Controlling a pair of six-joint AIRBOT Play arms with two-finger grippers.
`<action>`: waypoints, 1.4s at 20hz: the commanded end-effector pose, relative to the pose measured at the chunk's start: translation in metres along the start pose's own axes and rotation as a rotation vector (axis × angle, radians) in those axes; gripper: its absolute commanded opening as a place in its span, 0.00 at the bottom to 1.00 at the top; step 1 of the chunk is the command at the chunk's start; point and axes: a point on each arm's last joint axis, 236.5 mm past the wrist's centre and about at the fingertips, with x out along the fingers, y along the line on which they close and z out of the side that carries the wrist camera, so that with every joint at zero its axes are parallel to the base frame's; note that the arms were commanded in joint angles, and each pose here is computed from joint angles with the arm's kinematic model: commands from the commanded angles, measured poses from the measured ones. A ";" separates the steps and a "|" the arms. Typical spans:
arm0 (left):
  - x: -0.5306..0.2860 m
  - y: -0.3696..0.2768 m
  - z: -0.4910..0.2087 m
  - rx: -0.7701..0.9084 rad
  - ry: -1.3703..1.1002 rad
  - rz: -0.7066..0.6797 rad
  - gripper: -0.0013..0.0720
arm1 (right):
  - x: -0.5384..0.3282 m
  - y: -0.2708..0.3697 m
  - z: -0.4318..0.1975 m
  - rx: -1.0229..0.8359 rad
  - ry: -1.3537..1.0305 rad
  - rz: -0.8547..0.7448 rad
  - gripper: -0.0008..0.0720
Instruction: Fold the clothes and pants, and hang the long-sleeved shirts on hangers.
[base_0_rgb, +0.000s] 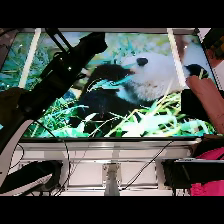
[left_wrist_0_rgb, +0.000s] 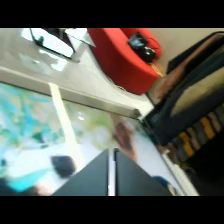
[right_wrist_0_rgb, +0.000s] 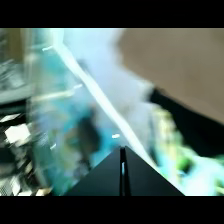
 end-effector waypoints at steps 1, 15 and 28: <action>-0.023 0.034 0.033 0.143 -0.031 0.142 0.03 | 0.005 0.148 -0.043 -0.226 0.109 0.446 0.04; -0.321 0.071 0.153 0.185 -0.124 0.496 0.03 | 0.068 0.376 -0.344 -0.611 0.771 0.933 0.04; -0.338 0.073 0.117 0.072 0.006 0.482 0.03 | 0.077 0.384 -0.384 -0.623 0.853 0.960 0.04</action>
